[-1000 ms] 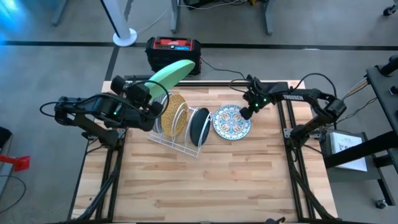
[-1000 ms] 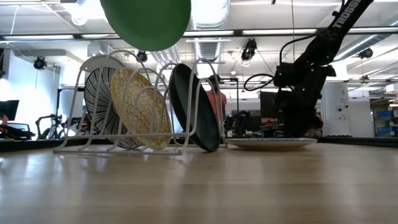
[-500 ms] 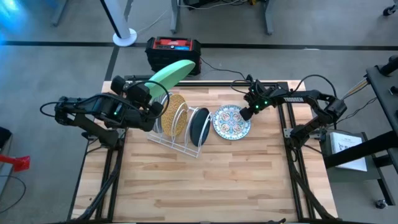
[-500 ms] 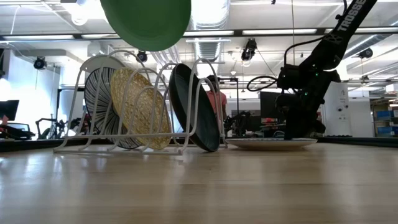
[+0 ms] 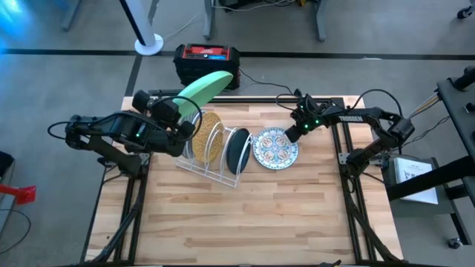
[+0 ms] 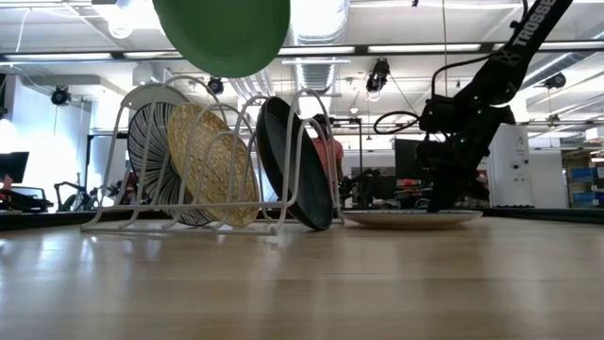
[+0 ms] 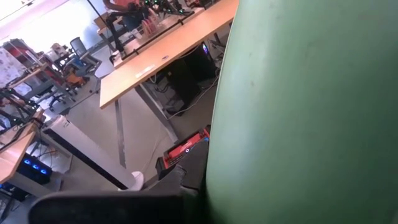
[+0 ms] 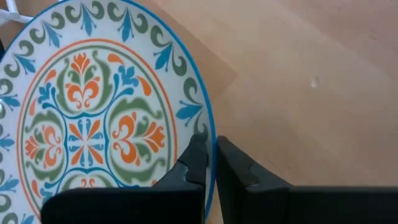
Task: Sort dishes
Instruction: Put the green plate in the dish rack
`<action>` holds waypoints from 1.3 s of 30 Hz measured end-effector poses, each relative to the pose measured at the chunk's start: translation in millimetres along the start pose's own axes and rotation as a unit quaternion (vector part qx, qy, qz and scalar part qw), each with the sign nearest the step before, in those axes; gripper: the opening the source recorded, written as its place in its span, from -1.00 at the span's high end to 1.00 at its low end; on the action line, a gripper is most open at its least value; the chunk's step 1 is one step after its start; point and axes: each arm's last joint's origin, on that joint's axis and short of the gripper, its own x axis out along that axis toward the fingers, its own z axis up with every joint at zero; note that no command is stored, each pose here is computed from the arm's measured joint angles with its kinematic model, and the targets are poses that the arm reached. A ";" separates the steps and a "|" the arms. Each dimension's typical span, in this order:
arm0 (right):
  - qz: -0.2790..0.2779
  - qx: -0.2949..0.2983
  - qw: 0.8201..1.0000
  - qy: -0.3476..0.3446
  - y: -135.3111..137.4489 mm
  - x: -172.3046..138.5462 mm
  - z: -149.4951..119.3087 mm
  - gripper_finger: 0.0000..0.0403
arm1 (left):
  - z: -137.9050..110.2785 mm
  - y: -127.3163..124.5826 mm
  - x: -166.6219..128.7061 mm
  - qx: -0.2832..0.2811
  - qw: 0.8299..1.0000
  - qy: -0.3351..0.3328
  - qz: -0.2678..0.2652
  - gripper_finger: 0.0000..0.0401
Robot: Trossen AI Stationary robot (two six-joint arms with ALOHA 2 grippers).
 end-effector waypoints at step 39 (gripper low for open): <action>-0.064 -0.007 0.994 0.085 25.1 -77.7 -8.9 0.64 | 0.3 0.4 0.0 0.000 1.000 -0.006 0.006 0.78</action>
